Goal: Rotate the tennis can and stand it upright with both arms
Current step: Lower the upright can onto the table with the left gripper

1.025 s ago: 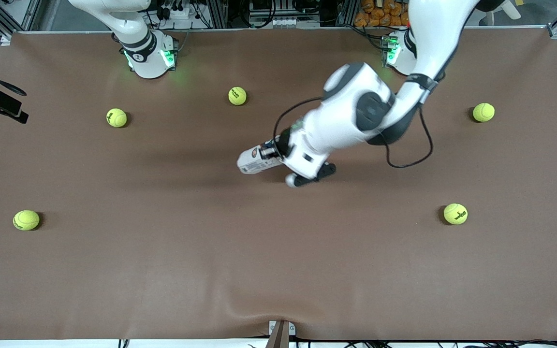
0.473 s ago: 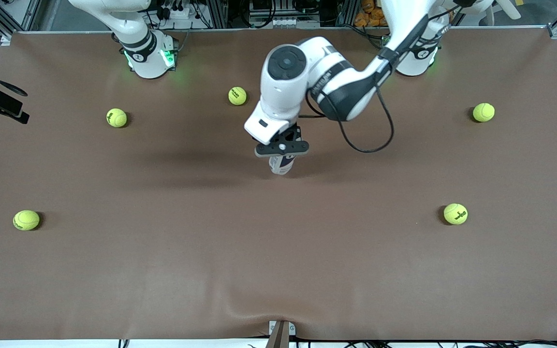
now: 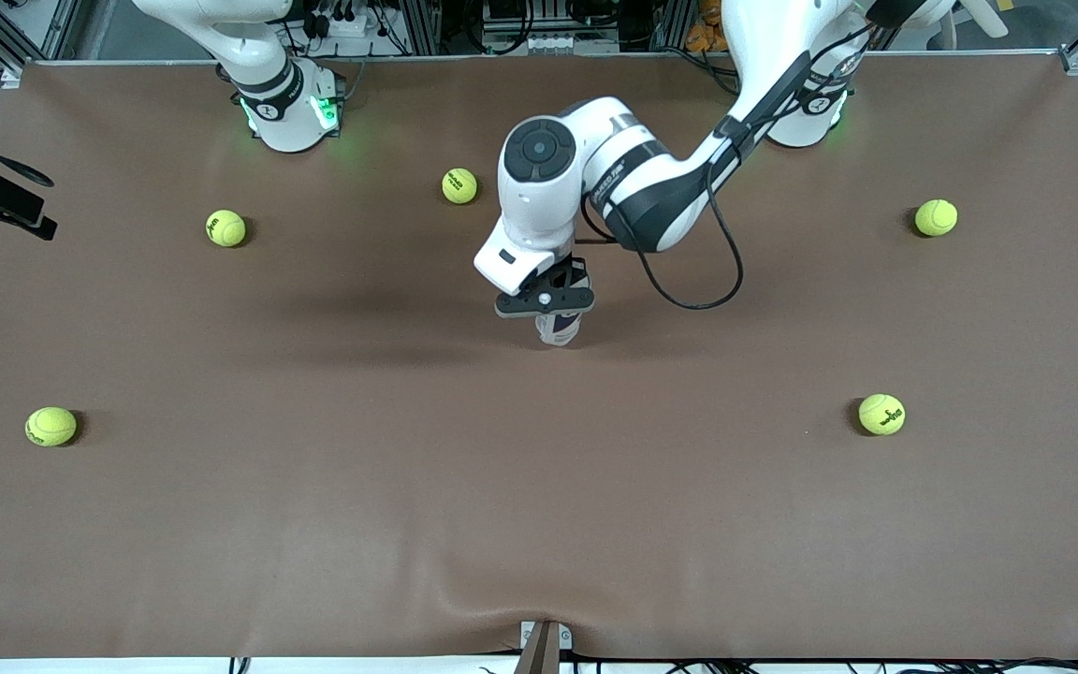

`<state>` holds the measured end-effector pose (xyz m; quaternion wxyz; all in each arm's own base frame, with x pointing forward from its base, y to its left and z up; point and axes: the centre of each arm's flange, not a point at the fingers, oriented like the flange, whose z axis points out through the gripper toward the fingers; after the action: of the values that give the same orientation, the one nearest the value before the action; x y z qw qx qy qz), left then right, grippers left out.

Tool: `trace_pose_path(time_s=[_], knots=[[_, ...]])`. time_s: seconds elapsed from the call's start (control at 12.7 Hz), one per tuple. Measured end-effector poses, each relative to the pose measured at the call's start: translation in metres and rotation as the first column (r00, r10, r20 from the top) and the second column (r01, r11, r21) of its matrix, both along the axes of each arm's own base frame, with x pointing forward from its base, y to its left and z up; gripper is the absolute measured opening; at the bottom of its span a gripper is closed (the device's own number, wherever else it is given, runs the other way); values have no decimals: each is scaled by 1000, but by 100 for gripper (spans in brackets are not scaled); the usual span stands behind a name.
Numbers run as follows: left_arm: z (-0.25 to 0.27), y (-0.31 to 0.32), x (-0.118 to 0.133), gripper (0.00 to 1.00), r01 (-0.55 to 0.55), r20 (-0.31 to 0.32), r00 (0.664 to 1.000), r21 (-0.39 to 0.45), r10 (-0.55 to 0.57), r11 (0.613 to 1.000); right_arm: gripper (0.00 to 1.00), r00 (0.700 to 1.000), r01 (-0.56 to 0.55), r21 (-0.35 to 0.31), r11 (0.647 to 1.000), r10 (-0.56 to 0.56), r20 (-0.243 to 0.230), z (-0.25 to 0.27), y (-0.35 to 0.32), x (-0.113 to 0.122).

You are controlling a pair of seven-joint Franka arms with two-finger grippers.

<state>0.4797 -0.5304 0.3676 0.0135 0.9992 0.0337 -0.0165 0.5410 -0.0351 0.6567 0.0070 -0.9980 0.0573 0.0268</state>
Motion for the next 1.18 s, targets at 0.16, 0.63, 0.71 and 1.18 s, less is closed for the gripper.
trace_pose_path(time_s=[0.16,0.63,0.71,1.18], knots=[[-5,0,0,15,0,-6,1000,3,0,1000,100,1000,0,0,1000,0,0,0,0,0],[-7,3,4,35,-4,-7,1000,5,4,1000,100,1000,0,0,1000,0,0,0,0,0],[-7,3,4,37,-4,-8,1000,5,4,1000,100,1000,-1,0,1000,1,0,0,0,0],[-17,-2,0,36,13,-21,1000,11,-12,1000,100,1000,-1,0,1000,1,0,0,1,0]])
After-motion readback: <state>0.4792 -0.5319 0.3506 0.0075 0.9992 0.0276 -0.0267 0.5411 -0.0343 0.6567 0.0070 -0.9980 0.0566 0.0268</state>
